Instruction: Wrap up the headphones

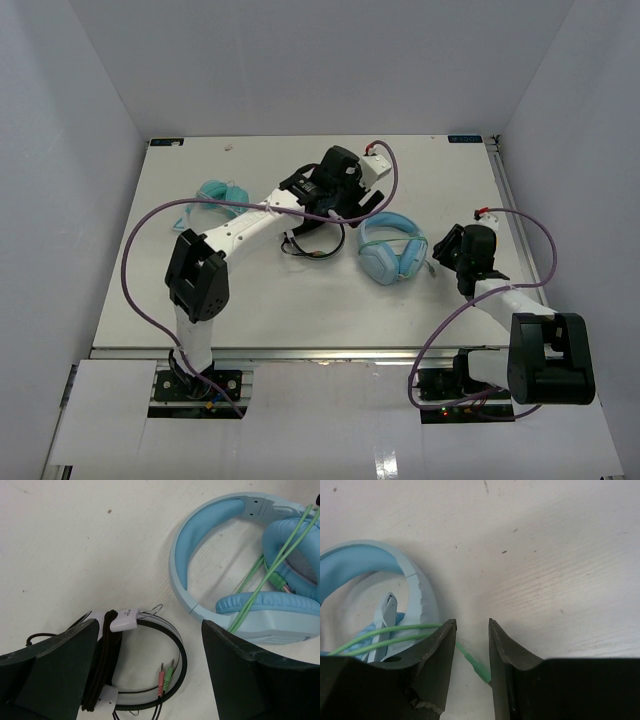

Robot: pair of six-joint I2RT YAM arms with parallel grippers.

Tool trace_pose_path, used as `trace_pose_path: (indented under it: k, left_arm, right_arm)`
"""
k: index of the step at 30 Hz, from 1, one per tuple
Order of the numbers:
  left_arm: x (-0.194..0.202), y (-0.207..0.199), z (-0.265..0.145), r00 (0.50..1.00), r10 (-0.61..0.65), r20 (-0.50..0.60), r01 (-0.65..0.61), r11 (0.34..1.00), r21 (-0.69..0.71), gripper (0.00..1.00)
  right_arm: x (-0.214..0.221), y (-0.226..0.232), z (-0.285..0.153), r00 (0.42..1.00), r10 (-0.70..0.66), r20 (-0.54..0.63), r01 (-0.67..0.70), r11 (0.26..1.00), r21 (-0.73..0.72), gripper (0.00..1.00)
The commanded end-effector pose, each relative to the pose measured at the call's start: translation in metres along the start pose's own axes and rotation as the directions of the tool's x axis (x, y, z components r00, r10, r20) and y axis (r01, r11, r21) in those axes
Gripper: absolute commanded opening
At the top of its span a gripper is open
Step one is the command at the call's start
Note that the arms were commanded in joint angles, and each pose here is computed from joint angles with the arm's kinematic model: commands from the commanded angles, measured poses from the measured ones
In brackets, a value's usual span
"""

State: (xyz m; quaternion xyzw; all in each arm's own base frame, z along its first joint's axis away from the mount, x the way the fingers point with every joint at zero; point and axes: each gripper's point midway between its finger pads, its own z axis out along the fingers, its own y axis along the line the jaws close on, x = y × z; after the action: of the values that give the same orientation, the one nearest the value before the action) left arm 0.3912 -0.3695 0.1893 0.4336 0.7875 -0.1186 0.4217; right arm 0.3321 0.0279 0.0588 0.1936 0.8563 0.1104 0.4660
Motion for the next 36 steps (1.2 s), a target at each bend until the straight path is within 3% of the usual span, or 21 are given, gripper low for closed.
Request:
trace_pose_path:
  k: [1, 5, 9, 11, 15, 18, 24, 29, 33, 36]
  left_arm:
    - [-0.041, 0.012, -0.052, 0.987, -0.040, 0.157, 0.049, 0.997, -0.052, 0.94]
    - [-0.037, 0.013, -0.065, 0.968, -0.137, 0.208, 0.155, 0.985, -0.072, 0.94]
    - [-0.028, 0.008, -0.086, 0.888, -0.380, 0.260, 0.406, 0.912, -0.052, 0.98]
    - [-0.023, 0.000, -0.097, 0.847, -0.456, 0.272, 0.478, 0.878, -0.015, 0.98]
    - [0.008, -0.012, -0.118, 0.787, -0.521, 0.329, 0.549, 0.836, 0.010, 0.98]
    - [0.033, -0.004, -0.135, 0.735, -0.548, 0.400, 0.619, 0.783, -0.063, 0.98]
    - [0.080, -0.017, -0.154, 0.733, -0.512, 0.447, 0.629, 0.761, -0.159, 0.98]
    - [0.083, -0.024, -0.185, 0.711, -0.469, 0.524, 0.619, 0.771, -0.151, 0.98]
    - [0.092, -0.016, -0.206, 0.665, -0.426, 0.613, 0.631, 0.760, -0.157, 0.98]
    - [0.084, -0.028, -0.213, 0.639, -0.401, 0.656, 0.575, 0.816, -0.062, 0.98]
  right_arm:
    - [-0.035, -0.008, 0.001, 0.998, 0.018, 0.063, -0.024, 0.995, 0.098, 0.42]
    - [-0.052, 0.008, -0.008, 0.998, 0.010, 0.066, -0.013, 0.999, 0.049, 0.43]
    - [-0.069, 0.046, -0.034, 0.996, -0.047, 0.077, 0.055, 0.993, -0.103, 0.43]
    - [-0.064, 0.072, -0.052, 0.993, -0.109, 0.052, 0.117, 0.973, -0.197, 0.48]
    - [-0.061, 0.121, -0.089, 0.978, -0.201, 0.052, 0.207, 0.925, -0.318, 0.70]
    - [-0.050, 0.169, -0.127, 0.964, -0.257, 0.074, 0.262, 0.853, -0.452, 0.89]
    - [-0.043, 0.195, -0.168, 0.946, -0.315, 0.078, 0.312, 0.817, -0.484, 0.90]
    - [-0.026, 0.201, -0.184, 0.917, -0.384, 0.110, 0.385, 0.776, -0.500, 0.90]
    - [-0.017, 0.193, -0.179, 0.903, -0.384, 0.192, 0.428, 0.768, -0.477, 0.90]
    - [-0.014, 0.193, -0.181, 0.903, -0.362, 0.233, 0.430, 0.746, -0.509, 0.90]
